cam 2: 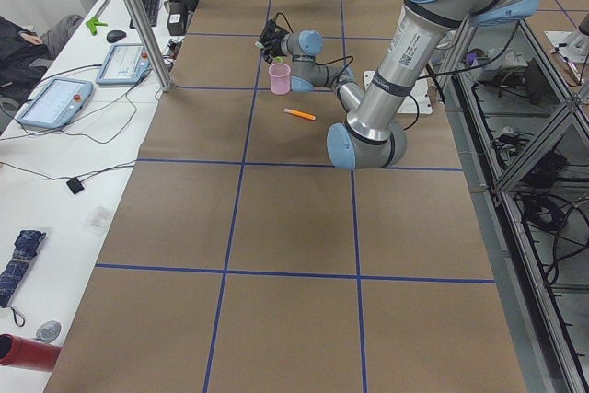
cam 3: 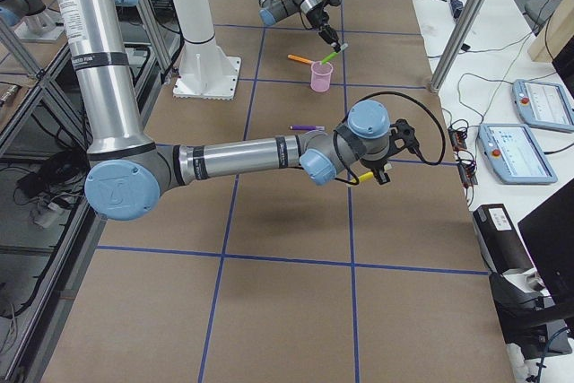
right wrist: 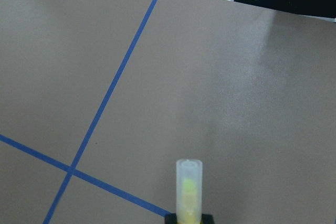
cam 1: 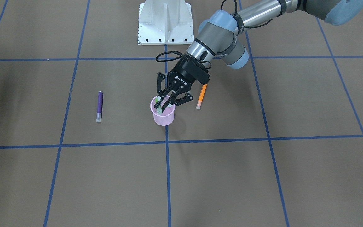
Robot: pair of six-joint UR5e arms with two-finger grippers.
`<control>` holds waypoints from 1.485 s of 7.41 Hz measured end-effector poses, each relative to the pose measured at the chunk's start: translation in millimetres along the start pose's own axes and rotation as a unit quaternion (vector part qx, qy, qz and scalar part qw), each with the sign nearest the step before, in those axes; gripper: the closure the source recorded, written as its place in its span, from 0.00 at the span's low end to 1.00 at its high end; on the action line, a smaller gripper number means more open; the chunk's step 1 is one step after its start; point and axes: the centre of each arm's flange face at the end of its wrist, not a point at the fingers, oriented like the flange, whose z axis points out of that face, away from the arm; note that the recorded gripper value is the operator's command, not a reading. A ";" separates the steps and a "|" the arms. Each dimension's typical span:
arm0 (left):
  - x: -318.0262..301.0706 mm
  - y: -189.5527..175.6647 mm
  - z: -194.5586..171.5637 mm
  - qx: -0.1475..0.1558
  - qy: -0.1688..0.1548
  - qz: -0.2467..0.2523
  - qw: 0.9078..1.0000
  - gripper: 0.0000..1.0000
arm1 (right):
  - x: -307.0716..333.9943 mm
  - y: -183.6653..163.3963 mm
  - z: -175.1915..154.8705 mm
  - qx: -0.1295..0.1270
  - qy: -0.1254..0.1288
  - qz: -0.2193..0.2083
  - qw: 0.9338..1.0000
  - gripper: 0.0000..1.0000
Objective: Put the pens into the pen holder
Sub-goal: 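Lower the green marker into the pink cup and open the left gripper, then raise the left gripper from the cup while the right brings the yellow marker in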
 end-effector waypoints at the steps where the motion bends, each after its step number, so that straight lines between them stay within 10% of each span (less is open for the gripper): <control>1: -4.8 5.7 3.7 -0.002 -0.002 0.000 1.000 1.00 | -0.7 -0.4 -0.3 0.000 -0.001 -0.001 1.000 1.00; 6: -20.8 22.5 13.2 -0.015 -0.012 0.003 1.000 1.00 | -1.3 -0.6 -1.1 0.001 -0.002 -0.001 1.000 1.00; 7: -21.3 25.5 13.2 -0.018 -0.012 0.003 1.000 0.52 | -1.5 -0.7 -1.2 0.001 -0.002 -0.001 1.000 1.00; 8: -21.4 28.6 12.6 -0.019 -0.010 0.002 1.000 0.28 | -2.1 -1.0 -1.6 0.001 -0.002 -0.002 1.000 1.00; 11: -14.8 33.4 9.6 -0.019 0.002 -0.001 1.000 0.12 | -9.0 -8.7 -5.5 0.007 -0.004 -0.009 1.000 1.00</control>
